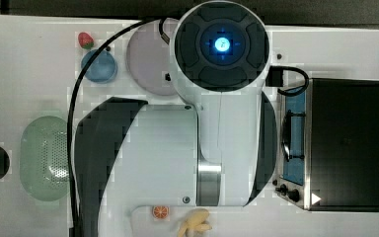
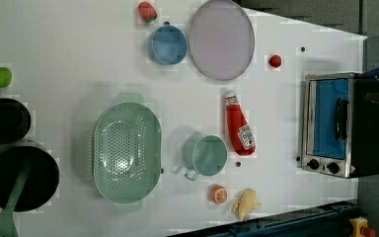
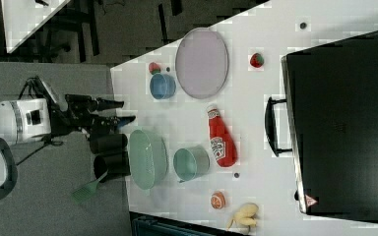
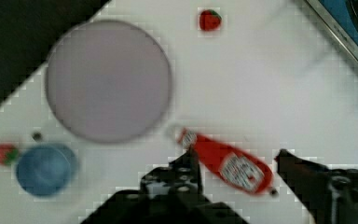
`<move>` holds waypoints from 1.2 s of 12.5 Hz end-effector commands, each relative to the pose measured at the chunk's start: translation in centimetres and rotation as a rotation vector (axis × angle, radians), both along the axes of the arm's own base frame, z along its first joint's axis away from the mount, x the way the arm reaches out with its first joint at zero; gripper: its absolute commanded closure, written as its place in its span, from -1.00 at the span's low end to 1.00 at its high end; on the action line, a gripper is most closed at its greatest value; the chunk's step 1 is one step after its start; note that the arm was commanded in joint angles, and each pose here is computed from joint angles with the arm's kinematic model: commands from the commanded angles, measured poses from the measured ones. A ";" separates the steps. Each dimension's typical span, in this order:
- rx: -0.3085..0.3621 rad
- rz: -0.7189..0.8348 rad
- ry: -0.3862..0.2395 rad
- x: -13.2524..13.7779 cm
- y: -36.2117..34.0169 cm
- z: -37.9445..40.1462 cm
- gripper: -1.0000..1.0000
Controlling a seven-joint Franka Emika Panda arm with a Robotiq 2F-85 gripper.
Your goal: Pick Ketchup from the table and place it in strainer.
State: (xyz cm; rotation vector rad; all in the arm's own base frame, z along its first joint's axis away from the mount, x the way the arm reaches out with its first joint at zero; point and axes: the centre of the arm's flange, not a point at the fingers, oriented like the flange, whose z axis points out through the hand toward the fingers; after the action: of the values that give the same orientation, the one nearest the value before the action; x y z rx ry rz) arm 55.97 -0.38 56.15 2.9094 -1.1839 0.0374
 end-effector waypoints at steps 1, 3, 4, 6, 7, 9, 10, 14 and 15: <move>0.028 -0.100 0.073 -5.6 -1.8 2.0 -0.59; 0.028 -0.086 0.109 -5.8 -1.5 -0.1 -0.99; 0.028 -0.055 0.121 -5.8 -1.2 -1.4 -1.00; 0.030 0.040 0.147 -5.8 -0.3 -4.4 -1.00; 0.032 0.101 0.166 -6.0 0.2 -6.1 -1.00; 0.039 0.253 0.193 -6.6 1.2 -9.4 -1.00; 0.044 0.343 0.198 -6.8 1.8 -11.1 -1.00; 0.044 0.706 0.129 -7.1 2.9 -17.0 -1.00; 0.041 0.791 0.109 -7.2 3.0 -18.5 -1.00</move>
State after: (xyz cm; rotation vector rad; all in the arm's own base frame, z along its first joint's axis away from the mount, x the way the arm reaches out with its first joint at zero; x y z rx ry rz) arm 48.73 2.60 36.55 3.1185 -0.2697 -0.1961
